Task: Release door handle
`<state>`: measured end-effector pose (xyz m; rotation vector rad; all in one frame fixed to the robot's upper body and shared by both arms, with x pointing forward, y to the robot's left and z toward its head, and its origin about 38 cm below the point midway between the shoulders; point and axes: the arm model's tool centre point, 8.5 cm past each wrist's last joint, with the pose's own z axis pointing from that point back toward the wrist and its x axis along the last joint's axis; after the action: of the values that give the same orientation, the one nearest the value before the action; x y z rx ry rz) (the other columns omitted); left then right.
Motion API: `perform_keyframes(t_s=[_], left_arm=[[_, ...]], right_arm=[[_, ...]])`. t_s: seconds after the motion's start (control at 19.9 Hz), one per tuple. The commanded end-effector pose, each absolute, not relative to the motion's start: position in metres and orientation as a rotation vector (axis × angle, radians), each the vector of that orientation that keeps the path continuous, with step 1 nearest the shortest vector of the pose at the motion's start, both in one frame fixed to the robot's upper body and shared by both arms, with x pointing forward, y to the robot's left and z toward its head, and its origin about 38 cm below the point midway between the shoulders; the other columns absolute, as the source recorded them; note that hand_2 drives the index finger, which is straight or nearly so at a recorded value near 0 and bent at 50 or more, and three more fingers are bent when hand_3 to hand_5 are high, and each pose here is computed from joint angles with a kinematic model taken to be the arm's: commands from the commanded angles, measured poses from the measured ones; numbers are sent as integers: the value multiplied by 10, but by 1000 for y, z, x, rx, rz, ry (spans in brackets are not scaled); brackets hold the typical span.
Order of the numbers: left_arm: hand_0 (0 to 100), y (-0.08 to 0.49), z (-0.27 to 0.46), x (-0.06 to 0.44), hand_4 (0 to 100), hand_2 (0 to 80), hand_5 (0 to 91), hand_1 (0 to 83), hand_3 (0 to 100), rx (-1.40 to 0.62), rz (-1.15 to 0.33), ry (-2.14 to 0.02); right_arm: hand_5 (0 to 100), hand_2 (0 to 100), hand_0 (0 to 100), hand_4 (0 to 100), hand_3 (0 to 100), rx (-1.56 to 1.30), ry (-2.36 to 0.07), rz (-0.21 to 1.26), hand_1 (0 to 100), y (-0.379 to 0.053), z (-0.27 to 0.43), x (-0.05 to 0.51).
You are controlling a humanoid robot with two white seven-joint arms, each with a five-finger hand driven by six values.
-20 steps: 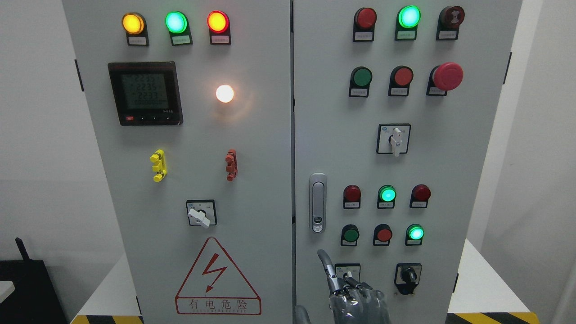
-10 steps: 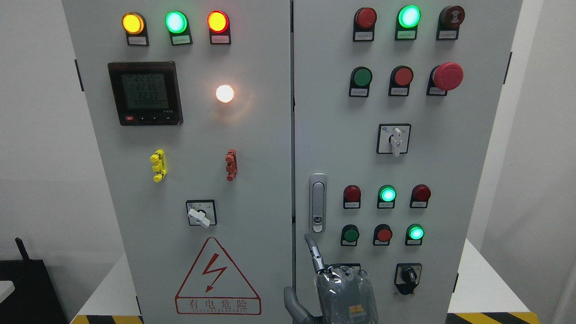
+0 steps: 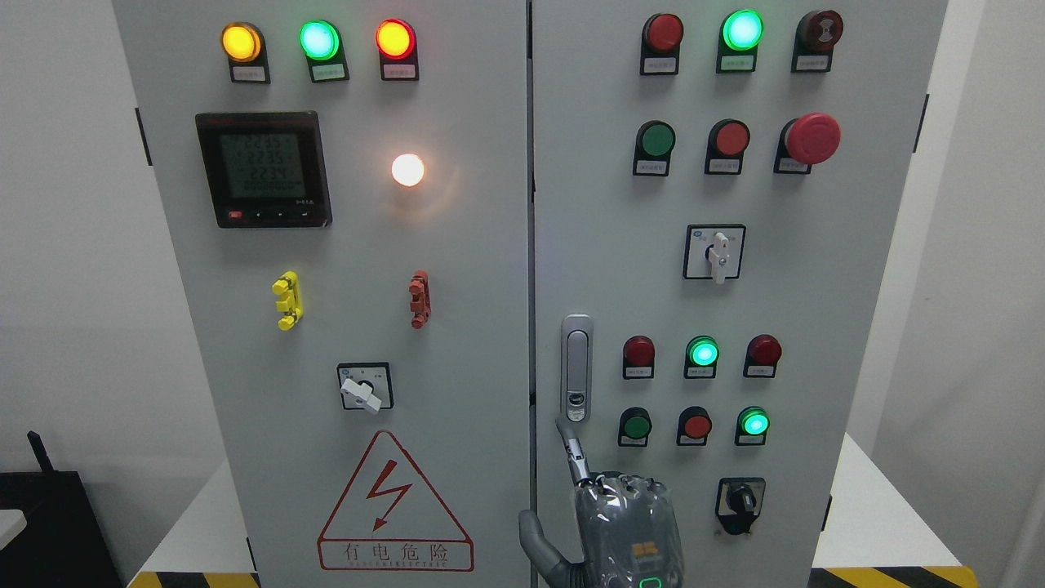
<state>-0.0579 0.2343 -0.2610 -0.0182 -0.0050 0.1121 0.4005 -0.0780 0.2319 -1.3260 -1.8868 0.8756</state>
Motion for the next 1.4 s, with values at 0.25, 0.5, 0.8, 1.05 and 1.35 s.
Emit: perform_keyframes(t_s=[0.25, 0.5, 0.8, 1.05, 1.35], left_arm=[[120, 234, -260, -65, 0, 0, 0, 389, 0, -19, 99, 16], [120, 234, -260, -65, 0, 0, 0, 389, 0, -19, 99, 16], [120, 234, -260, -65, 0, 0, 0, 389, 0, -19, 99, 16], [120, 234, -260, -65, 0, 0, 0, 389, 0, -19, 99, 16], [120, 234, -260, -65, 0, 0, 0, 389, 0, -19, 99, 16]], right_arm=[[1000, 0, 343, 1000, 1000, -1343, -1834, 868, 339, -89, 227, 415], [1000, 0, 344, 1000, 1000, -1341, -1831, 871, 338, -89, 226, 415], [1000, 0, 344, 1000, 1000, -1338, -1815, 873, 339, -91, 222, 415], [1000, 0, 344, 1000, 1000, -1322, -1800, 889, 339, -91, 212, 411], [1000, 0, 348, 1000, 1000, -1313, -1816, 900, 341, -85, 212, 408]])
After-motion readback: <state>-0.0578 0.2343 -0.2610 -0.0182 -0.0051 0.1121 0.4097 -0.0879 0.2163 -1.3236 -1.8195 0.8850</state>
